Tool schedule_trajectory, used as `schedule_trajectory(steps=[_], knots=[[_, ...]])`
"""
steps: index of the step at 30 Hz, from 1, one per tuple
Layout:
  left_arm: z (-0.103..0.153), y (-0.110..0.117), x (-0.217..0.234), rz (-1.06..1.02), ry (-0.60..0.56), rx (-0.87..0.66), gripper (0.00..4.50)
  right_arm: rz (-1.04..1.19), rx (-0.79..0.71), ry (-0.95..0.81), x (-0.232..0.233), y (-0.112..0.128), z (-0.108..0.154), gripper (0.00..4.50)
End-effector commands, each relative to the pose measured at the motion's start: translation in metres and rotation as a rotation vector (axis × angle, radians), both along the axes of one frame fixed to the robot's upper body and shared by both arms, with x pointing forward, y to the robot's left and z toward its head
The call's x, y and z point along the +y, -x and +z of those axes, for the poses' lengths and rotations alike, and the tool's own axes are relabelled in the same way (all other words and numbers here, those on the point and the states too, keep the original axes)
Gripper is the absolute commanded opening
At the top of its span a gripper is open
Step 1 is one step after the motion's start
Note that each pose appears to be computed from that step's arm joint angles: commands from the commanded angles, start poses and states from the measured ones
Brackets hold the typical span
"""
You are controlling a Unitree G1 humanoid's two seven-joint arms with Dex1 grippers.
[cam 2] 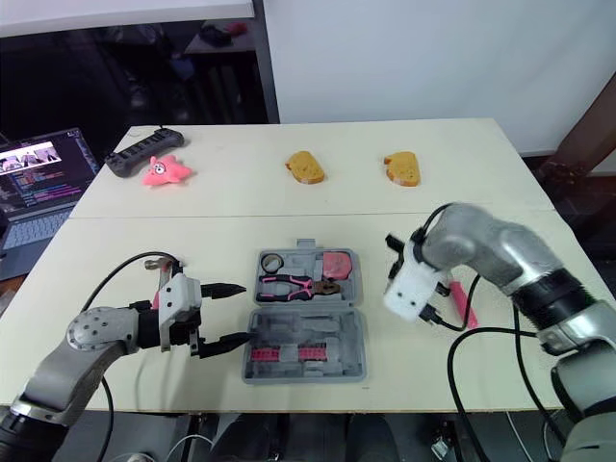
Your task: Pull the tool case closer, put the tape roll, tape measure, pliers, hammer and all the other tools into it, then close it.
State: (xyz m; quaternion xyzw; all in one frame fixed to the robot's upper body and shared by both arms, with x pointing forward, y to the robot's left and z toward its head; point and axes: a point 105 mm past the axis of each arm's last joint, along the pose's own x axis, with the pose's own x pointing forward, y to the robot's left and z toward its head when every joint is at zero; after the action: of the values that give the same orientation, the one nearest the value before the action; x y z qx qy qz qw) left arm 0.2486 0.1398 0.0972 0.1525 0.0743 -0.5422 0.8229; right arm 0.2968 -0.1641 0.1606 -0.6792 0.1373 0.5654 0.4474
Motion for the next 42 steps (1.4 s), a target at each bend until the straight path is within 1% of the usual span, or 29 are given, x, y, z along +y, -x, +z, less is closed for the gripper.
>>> schedule_trajectory(steps=[1, 2, 3, 4, 6, 7, 8, 9, 10, 12, 16, 22, 29, 32, 35, 36, 37, 38, 39, 42], knots=[[0.006, -0.002, -0.001, -0.012, 0.011, -0.018, 4.5, -0.31, 0.305, -0.359, 0.026, 0.033, 0.031, 0.01], [0.006, -0.002, -0.002, -0.018, 0.013, -0.017, 4.5, -0.433, 0.361, -0.432, 0.028, 0.033, 0.033, 0.01], [0.006, -0.002, -0.004, -0.026, 0.016, -0.014, 4.5, -0.557, 0.388, -0.465, 0.024, 0.031, 0.032, 0.01], [0.006, -0.002, -0.005, -0.032, 0.018, -0.011, 4.5, -0.709, 0.44, -0.479, 0.015, 0.031, 0.025, 0.01], [0.006, -0.002, -0.007, -0.041, 0.021, -0.008, 4.5, -0.938, 0.565, -0.527, 0.006, 0.035, 0.016, 0.01], [0.006, -0.002, -0.008, -0.043, 0.022, -0.008, 4.5, -1.004, 0.616, -0.549, 0.007, 0.038, 0.014, 0.01], [0.007, -0.002, -0.007, -0.047, 0.022, -0.008, 4.5, -1.069, 0.657, -0.597, 0.005, 0.035, 0.012, 0.01], [0.007, -0.002, -0.007, -0.049, 0.021, -0.008, 4.5, -1.152, 0.666, -0.661, -0.001, 0.026, 0.008, 0.01], [0.007, -0.003, -0.007, -0.052, 0.018, -0.009, 4.5, -1.266, 0.627, -0.71, -0.014, 0.015, -0.002, 0.01], [0.008, -0.004, -0.007, -0.054, 0.016, -0.01, 4.5, -1.404, 0.581, -0.746, -0.03, 0.009, -0.024, 0.01], [0.008, -0.001, -0.007, -0.056, 0.024, 0.003, 4.5, -1.492, 0.503, -0.81, -0.032, 0.005, -0.043, 0.01], [0.009, 0.001, -0.005, -0.045, 0.02, -0.002, 4.5, -1.635, 0.415, -0.831, -0.027, 0.009, -0.082, 0.01], [0.007, 0.002, -0.003, -0.034, 0.02, 0.003, 4.5, -1.748, 0.37, -0.838, -0.018, 0.012, -0.116, 0.01], [0.007, 0.002, -0.003, -0.035, 0.02, 0.003, 4.5, -1.784, 0.331, -0.878, -0.025, 0.012, -0.121, 0.01], [0.008, 0.001, -0.003, -0.037, 0.02, 0.003, 4.5, -1.76, 0.299, -0.942, -0.025, 0.012, -0.112, 0.01], [0.008, 0.001, -0.002, -0.038, 0.02, 0.003, 4.5, -1.734, 0.293, -0.974, -0.023, 0.011, -0.107, 0.97], [0.008, 0.001, -0.002, -0.04, 0.02, 0.004, 4.5, -1.701, 0.285, -1.007, -0.02, 0.011, -0.101, 1.3], [0.008, 0.0, -0.002, -0.041, 0.023, 0.004, 4.5, -1.65, 0.24, -1.031, -0.021, 0.012, -0.093, 1.82], [0.009, 0.0, -0.002, -0.042, 0.024, 0.005, 4.5, -1.618, 0.211, -1.054, -0.022, 0.016, -0.088, 2.23], [0.009, -0.001, -0.001, -0.044, 0.025, 0.007, 4.5, -1.528, 0.157, -1.127, -0.017, 0.027, -0.078, 3.7]])
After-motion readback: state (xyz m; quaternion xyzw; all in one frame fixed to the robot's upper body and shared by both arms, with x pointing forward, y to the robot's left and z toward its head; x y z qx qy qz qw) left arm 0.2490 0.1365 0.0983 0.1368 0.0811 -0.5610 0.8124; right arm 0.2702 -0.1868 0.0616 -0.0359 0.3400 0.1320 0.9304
